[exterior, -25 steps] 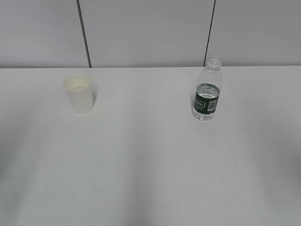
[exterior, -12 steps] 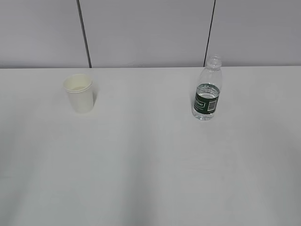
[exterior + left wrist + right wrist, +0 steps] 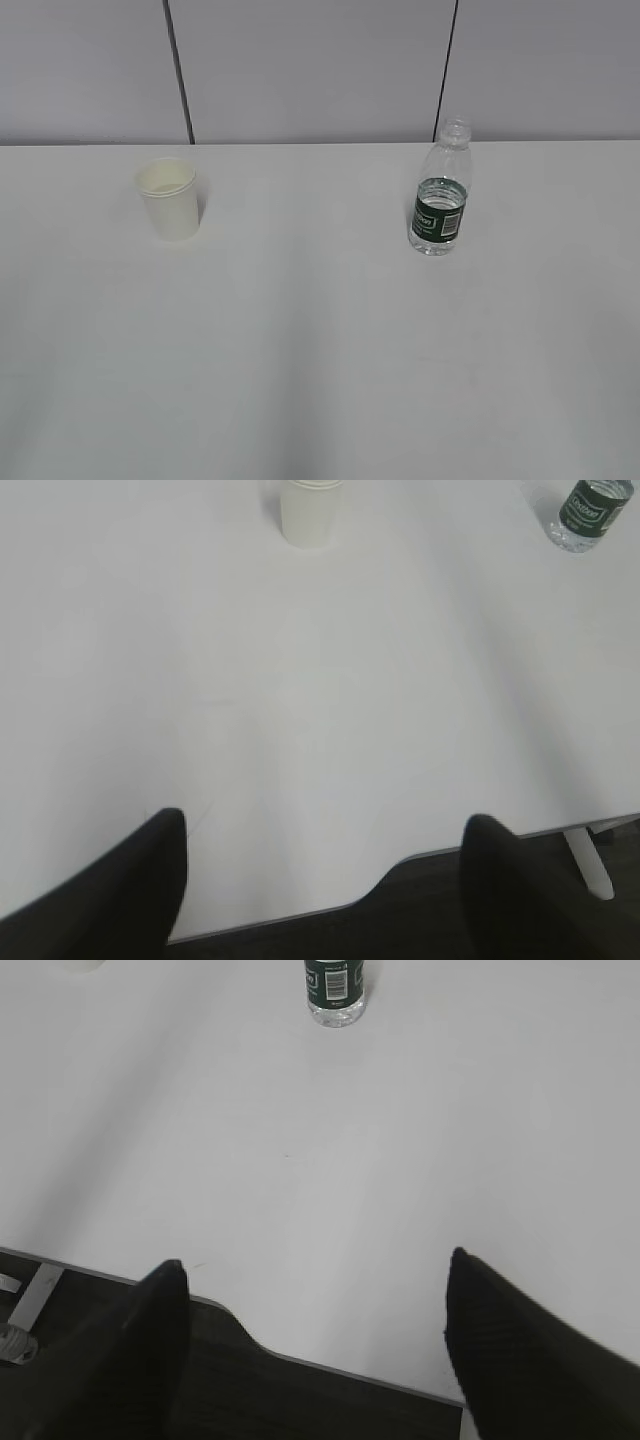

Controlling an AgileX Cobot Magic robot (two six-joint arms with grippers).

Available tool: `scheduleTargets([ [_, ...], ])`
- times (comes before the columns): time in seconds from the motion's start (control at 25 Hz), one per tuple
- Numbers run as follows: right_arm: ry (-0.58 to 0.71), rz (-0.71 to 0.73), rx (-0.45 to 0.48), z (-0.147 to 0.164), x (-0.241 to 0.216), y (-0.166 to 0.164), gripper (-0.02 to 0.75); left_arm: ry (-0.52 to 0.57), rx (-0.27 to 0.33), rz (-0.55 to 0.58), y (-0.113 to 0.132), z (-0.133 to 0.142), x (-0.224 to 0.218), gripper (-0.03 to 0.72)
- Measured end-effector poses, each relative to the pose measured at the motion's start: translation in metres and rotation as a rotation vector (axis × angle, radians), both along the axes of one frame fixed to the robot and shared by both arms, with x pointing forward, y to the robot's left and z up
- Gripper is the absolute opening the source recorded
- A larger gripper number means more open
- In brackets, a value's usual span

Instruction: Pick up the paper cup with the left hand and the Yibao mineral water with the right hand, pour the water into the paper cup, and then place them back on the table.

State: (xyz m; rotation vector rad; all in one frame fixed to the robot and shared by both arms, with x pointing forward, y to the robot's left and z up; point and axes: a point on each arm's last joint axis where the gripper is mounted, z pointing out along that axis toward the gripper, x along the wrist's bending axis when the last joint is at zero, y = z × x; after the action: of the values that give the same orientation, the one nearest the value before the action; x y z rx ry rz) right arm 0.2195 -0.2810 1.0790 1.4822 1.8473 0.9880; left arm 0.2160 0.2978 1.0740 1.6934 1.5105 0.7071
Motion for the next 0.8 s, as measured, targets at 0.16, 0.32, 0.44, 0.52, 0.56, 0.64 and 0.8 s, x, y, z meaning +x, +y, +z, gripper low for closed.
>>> scheduleTargets([
  [0.16,-0.033,-0.001,-0.002,-0.013,-0.008,0.000,0.586,-0.024,-0.001,-0.001,0.001,-0.013,-0.007,0.501],
  [0.32,-0.034,0.000,-0.004,-0.021,-0.010,0.000,0.585,-0.013,0.006,-0.003,0.001,-0.017,-0.006,0.489],
  [0.44,-0.014,0.002,-0.013,-0.026,-0.007,-0.001,0.585,-0.016,0.024,-0.008,0.002,-0.017,-0.006,0.485],
  [0.52,-0.002,0.000,-0.018,-0.031,-0.004,-0.001,0.585,-0.022,0.033,-0.010,0.002,-0.017,-0.005,0.485],
  [0.56,-0.011,-0.005,-0.020,-0.031,-0.003,-0.001,0.585,-0.034,0.034,-0.008,0.002,-0.018,-0.004,0.485],
  [0.64,-0.048,-0.013,-0.015,-0.032,0.002,-0.002,0.585,-0.064,0.033,-0.007,0.002,-0.016,-0.001,0.485],
  [0.8,-0.061,-0.019,-0.016,-0.034,0.006,-0.002,0.585,-0.120,0.037,-0.002,0.002,-0.017,0.006,0.485],
])
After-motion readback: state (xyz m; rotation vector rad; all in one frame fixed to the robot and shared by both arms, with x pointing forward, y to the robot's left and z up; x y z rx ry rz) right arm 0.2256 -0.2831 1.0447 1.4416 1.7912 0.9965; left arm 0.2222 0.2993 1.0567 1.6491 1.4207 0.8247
